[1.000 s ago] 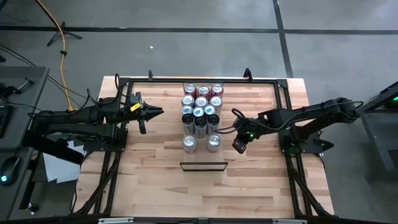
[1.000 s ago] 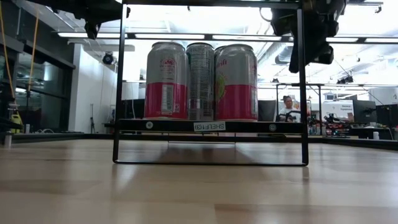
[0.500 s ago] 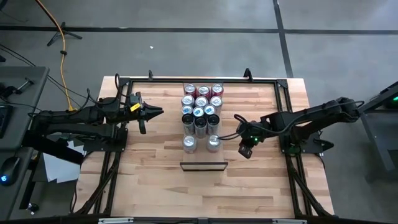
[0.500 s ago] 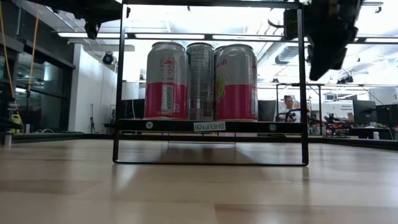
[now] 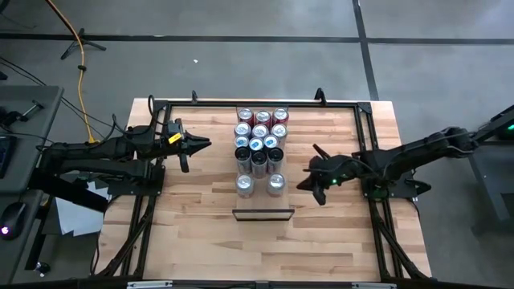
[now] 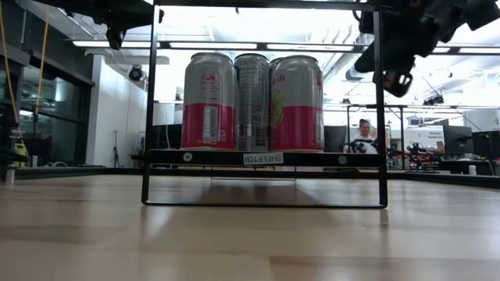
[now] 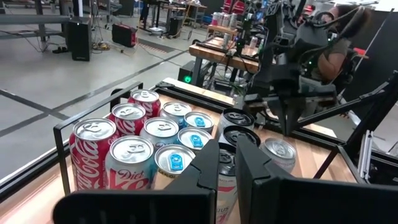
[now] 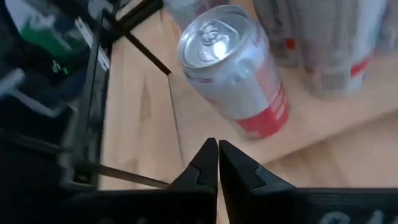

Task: Place canned beverage on shelf
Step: Put the pink soda can on the shelf aligned with the other pink white soda can

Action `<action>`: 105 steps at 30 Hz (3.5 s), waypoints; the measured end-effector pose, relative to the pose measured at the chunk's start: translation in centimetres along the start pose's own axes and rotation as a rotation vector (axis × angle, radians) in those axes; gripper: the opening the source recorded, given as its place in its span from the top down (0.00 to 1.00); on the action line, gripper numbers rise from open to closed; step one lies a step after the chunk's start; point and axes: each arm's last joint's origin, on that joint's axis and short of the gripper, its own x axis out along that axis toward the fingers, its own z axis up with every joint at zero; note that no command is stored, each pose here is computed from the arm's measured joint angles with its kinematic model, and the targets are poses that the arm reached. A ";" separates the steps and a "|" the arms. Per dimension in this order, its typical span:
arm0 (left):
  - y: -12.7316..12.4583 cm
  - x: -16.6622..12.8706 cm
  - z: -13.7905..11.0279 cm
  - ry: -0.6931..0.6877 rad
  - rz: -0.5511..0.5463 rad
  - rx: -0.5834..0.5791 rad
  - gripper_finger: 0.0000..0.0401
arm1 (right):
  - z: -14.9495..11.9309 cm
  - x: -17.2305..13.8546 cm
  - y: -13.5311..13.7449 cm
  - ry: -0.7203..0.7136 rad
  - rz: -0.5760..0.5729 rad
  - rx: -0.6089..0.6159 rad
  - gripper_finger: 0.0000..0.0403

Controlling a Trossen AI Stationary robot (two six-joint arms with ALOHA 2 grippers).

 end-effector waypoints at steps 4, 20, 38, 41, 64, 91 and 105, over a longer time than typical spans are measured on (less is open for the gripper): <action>0.0 0.0 0.0 0.000 0.000 0.000 1.00 | -0.1 0.4 -0.2 -0.006 -0.037 -0.127 1.00; 0.0 0.0 0.0 0.005 0.001 0.000 1.00 | -0.8 3.9 -0.9 0.027 -0.107 -0.275 1.00; 0.1 0.0 -0.4 0.034 0.023 0.006 1.00 | -1.2 5.6 -1.2 0.027 -0.109 -0.257 1.00; 0.1 0.0 -0.4 0.038 0.024 0.007 1.00 | -1.2 5.6 -1.2 0.026 -0.110 -0.235 1.00; 0.1 -0.3 -5.9 -0.037 -0.081 -0.143 1.00 | -1.1 5.6 -1.2 0.025 -0.110 -0.229 1.00; 0.5 0.1 -12.2 0.072 -0.042 -0.191 1.00 | -0.5 5.6 -0.9 -0.071 -0.129 -0.253 1.00; 0.5 0.2 -12.2 0.075 -0.046 -0.192 1.00 | 0.1 5.6 -0.9 -0.115 -0.118 -0.262 1.00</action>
